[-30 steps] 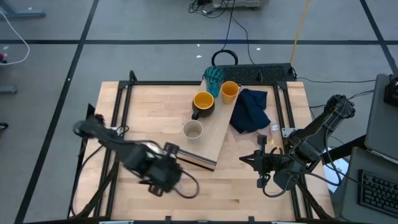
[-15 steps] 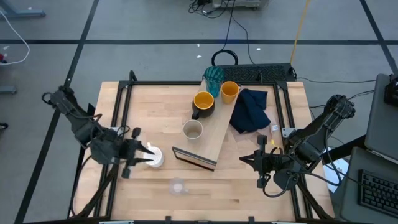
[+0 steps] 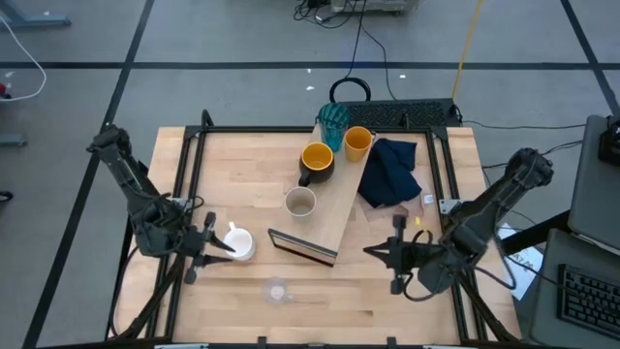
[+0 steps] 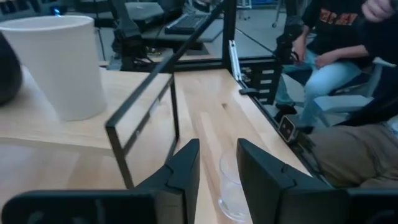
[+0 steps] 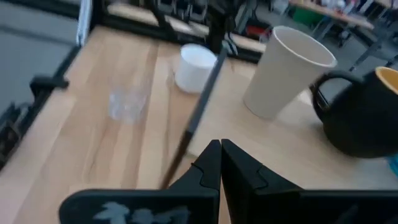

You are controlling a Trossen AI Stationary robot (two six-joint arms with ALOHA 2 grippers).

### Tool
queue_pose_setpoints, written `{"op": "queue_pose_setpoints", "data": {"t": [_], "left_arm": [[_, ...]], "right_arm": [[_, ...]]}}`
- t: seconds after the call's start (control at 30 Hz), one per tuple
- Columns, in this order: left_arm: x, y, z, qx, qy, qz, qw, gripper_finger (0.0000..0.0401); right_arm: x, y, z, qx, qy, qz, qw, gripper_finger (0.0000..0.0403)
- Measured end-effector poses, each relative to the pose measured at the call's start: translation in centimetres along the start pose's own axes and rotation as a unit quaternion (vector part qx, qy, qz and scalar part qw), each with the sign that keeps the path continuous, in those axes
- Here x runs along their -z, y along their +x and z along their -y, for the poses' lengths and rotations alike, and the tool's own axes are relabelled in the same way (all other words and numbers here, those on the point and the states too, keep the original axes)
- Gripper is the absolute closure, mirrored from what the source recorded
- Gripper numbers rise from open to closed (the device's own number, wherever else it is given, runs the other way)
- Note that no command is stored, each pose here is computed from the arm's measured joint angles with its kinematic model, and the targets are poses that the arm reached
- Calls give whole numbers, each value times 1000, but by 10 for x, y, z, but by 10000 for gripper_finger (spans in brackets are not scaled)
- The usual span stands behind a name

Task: Stack small to large cups/mugs on shelf
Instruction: Put the white mug on the shelf

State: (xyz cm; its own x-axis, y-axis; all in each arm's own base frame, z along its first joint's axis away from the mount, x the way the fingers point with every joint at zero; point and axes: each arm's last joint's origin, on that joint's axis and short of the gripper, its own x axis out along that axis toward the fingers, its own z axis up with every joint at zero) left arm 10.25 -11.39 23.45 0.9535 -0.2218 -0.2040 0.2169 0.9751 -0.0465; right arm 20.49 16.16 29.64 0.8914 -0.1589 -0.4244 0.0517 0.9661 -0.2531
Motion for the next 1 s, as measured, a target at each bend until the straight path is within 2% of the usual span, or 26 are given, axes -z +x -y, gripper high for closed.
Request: {"op": "queue_pose_setpoints", "data": {"t": [0.07,0.13,0.23,0.33,0.53,0.73,0.83,0.9,1.0], "left_arm": [[-1,-1,1,-2,10,3,1000,293],[-4,-2,1,-1,21,7,1000,293],[-6,-2,1,-3,27,10,1000,293],[-6,-2,1,-4,28,10,1000,293],[-7,-2,1,-4,19,11,1000,293],[-7,-2,1,-8,11,15,1000,293],[-9,-2,1,-9,7,20,1000,293],[-9,-2,1,-9,7,20,1000,293],[-9,-2,1,-8,8,20,1000,293]], "right_arm": [[8,11,-4,-9,16,36,999,403],[14,20,-7,-60,23,84,994,402],[17,27,-11,-131,55,184,973,392],[20,29,-12,-141,84,247,955,363],[21,43,-25,-141,74,235,959,250],[-1,65,-57,-129,-16,230,965,143],[-8,75,-66,-100,-48,215,970,115],[-10,81,-67,-69,-57,209,974,108],[-12,88,-64,-54,-64,208,975,107]]}}
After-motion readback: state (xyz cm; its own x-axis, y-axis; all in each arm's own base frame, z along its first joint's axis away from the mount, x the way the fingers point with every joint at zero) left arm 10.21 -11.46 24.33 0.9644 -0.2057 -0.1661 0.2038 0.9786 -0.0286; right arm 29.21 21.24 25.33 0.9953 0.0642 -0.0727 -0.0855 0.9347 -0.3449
